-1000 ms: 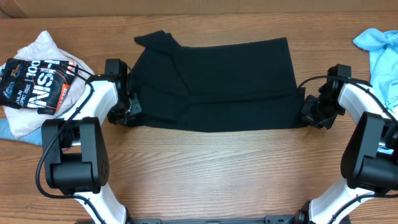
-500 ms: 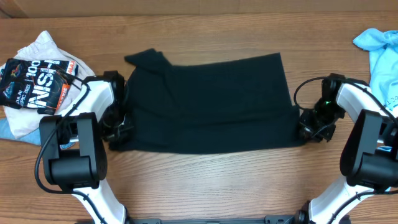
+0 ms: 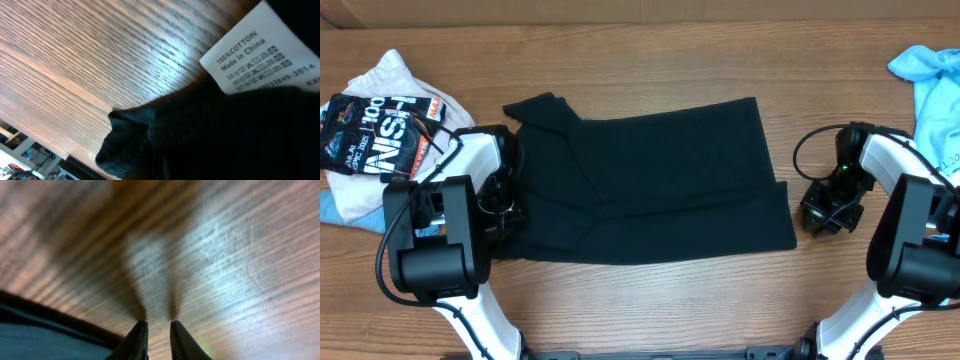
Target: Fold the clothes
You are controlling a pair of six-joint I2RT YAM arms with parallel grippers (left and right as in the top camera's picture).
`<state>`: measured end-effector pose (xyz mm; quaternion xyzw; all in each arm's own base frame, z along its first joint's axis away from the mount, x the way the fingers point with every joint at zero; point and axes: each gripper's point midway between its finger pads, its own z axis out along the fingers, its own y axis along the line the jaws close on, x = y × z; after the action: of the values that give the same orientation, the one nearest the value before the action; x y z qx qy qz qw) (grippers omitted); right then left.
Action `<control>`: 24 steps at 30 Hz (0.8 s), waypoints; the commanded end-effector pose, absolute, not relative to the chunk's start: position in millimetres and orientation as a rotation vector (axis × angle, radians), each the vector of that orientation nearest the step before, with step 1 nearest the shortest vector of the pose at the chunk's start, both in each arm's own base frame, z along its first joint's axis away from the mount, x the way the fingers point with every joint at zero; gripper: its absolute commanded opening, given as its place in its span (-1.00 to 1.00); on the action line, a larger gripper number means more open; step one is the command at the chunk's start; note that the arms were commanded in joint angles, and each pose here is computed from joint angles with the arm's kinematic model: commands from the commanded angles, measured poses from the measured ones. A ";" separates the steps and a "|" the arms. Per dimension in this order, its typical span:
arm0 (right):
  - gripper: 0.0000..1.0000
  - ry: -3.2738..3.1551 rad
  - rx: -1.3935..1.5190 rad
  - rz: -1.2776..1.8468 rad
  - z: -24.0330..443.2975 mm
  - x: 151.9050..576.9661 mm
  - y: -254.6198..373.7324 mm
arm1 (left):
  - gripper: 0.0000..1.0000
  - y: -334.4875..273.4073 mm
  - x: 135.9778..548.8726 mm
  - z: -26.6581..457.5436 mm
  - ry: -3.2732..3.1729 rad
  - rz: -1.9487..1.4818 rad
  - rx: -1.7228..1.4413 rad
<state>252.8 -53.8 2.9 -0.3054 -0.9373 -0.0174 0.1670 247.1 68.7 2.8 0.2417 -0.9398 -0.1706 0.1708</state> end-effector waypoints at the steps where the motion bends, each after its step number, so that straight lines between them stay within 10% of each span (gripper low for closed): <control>1: -0.62 -2.753 -0.908 -0.052 17.3 264.5 -58.3 | -0.88 79.2 257.2 11.3 -2.712 -0.541 0.747; 4: -0.62 -2.864 -0.942 -0.089 38.7 283.8 -60.4 | -0.74 80.6 272.0 26.3 -2.777 -0.532 0.779; 9: -0.61 -3.084 -0.984 -0.208 88.9 322.2 -60.2 | 0.07 75.3 296.9 63.4 -2.925 -0.445 0.864; 24: 0.30 -3.676 -0.163 -0.547 121.8 455.3 31.1 | 0.50 36.3 382.2 109.4 -3.360 0.088 0.822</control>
<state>439.7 17.9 135.2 -0.0818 -0.9457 -0.1455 -0.2789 368.4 47.0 105.8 0.2624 -0.9540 -0.0170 -0.1442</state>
